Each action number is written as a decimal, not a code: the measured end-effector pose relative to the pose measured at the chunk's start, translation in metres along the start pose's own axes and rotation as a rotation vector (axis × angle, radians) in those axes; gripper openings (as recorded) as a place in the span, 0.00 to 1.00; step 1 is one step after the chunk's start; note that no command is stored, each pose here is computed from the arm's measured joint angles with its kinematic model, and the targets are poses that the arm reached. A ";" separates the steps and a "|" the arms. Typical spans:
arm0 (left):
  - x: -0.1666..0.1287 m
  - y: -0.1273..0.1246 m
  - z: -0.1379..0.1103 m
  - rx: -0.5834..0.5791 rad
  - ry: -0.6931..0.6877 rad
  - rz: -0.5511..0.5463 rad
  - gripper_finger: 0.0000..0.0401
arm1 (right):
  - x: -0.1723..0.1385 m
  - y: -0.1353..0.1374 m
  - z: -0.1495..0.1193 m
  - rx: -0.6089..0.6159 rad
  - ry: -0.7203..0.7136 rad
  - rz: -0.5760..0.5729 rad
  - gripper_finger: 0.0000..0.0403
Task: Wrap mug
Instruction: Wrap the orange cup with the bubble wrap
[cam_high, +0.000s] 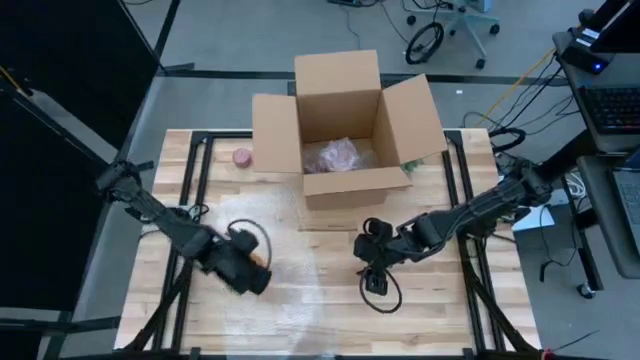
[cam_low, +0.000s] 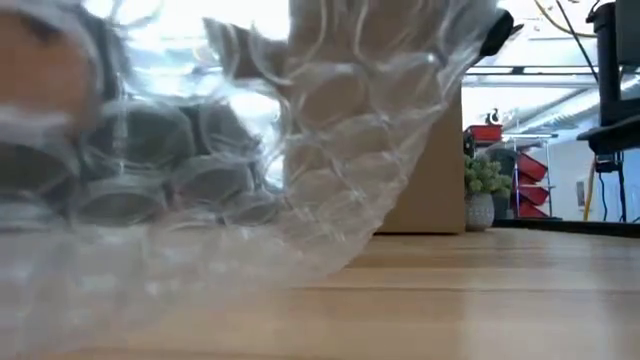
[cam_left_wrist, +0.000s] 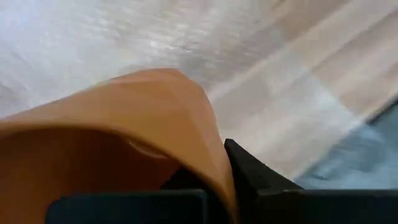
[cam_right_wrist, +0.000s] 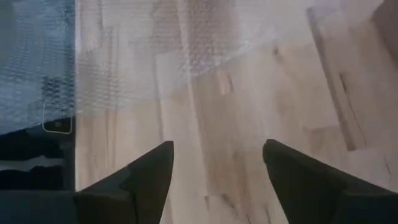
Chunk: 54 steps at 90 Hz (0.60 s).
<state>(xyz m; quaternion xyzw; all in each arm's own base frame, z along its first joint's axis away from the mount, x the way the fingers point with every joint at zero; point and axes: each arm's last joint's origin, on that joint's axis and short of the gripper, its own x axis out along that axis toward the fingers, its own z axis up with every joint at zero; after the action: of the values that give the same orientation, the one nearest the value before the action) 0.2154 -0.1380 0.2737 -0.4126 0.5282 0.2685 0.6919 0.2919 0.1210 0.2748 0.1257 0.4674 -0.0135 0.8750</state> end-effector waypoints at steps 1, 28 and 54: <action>0.002 0.000 0.002 0.003 0.007 0.009 0.01 | 0.000 0.000 0.000 -0.001 0.000 0.000 0.58; 0.057 -0.015 0.044 0.175 0.147 0.101 0.00 | 0.000 -0.002 -0.004 -0.001 0.044 -0.022 0.58; 0.084 -0.018 0.028 0.266 0.238 0.187 0.00 | 0.000 -0.003 -0.006 0.012 0.063 -0.034 0.58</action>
<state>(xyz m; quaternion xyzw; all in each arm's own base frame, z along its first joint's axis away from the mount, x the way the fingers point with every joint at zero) 0.2694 -0.1287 0.2022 -0.2954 0.6732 0.2087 0.6449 0.2863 0.1192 0.2711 0.1236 0.4968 -0.0272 0.8586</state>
